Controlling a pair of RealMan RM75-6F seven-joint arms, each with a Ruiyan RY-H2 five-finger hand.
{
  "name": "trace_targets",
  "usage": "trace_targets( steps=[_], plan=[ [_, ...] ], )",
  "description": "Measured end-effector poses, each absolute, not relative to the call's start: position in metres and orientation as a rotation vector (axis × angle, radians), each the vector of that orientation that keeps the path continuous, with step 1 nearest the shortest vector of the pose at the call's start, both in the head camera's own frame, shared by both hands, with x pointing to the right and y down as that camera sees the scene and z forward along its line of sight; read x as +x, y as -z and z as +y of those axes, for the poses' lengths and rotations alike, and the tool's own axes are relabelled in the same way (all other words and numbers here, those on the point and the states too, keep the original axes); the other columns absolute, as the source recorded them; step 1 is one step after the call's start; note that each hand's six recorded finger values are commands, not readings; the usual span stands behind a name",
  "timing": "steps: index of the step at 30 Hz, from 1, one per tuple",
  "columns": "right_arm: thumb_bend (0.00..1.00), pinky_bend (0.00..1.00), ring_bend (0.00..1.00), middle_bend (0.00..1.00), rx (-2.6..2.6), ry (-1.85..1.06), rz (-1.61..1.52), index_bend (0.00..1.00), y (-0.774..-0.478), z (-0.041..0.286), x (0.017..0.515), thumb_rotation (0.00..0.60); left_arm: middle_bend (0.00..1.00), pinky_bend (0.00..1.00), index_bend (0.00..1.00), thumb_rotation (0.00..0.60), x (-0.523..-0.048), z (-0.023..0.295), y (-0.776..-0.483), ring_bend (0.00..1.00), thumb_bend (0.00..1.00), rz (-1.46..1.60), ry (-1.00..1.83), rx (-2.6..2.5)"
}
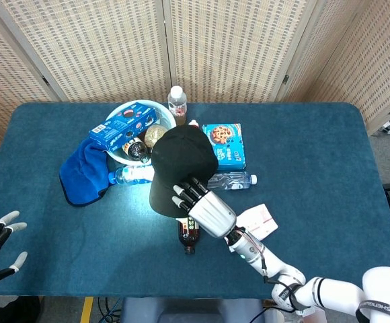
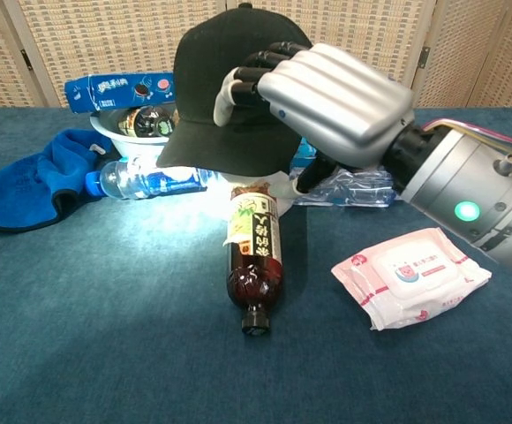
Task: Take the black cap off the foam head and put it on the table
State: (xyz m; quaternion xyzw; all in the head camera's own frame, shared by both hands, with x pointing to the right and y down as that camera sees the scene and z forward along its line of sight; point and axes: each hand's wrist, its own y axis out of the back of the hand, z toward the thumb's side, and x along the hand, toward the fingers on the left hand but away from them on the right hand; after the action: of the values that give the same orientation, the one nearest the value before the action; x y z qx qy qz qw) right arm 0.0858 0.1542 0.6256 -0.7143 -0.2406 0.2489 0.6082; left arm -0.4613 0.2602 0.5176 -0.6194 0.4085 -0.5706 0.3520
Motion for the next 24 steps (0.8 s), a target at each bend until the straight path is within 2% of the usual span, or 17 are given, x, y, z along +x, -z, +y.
trace_targets(
  steps=[2,8,10,16,22,24],
  plan=[
    [0.1,0.14,0.15,0.24,-1.647,-0.561,-0.559,0.32,-0.6259,0.1536,0.082,0.6,0.16,0.0,0.31,0.6,-0.4615,0.26,-0.5175,0.17,0.24,1.057,1.476,-1.603],
    [0.34,0.14,0.15,0.27,-1.653,-0.536,-0.572,0.32,-0.6269,0.1519,0.0786,0.6,0.16,0.0,0.31,0.6,-0.4635,0.2605,-0.5186,0.17,0.24,1.058,1.484,-1.604],
    [0.43,0.14,0.15,0.29,-1.652,-0.53,-0.57,0.34,-0.6273,0.1524,0.0782,0.6,0.16,0.0,0.31,0.6,-0.4635,0.2604,-0.5195,0.17,0.24,1.057,1.486,-1.607],
    [0.62,0.14,0.15,0.32,-1.657,-0.514,-0.571,0.45,-0.6278,0.152,0.0776,0.6,0.16,0.0,0.31,0.6,-0.463,0.2596,-0.5211,0.17,0.24,1.056,1.485,-1.612],
    [0.66,0.14,0.18,0.36,-1.654,-0.486,-0.595,0.57,-0.6231,0.1494,0.0761,0.6,0.16,0.0,0.31,0.6,-0.4635,0.2595,-0.5214,0.17,0.24,1.056,1.486,-1.612],
    [0.65,0.14,0.19,0.37,-1.652,-0.476,-0.613,0.59,-0.6206,0.1471,0.0754,0.6,0.16,0.0,0.31,0.6,-0.4637,0.2595,-0.5215,0.17,0.24,1.056,1.488,-1.611]
  ],
)
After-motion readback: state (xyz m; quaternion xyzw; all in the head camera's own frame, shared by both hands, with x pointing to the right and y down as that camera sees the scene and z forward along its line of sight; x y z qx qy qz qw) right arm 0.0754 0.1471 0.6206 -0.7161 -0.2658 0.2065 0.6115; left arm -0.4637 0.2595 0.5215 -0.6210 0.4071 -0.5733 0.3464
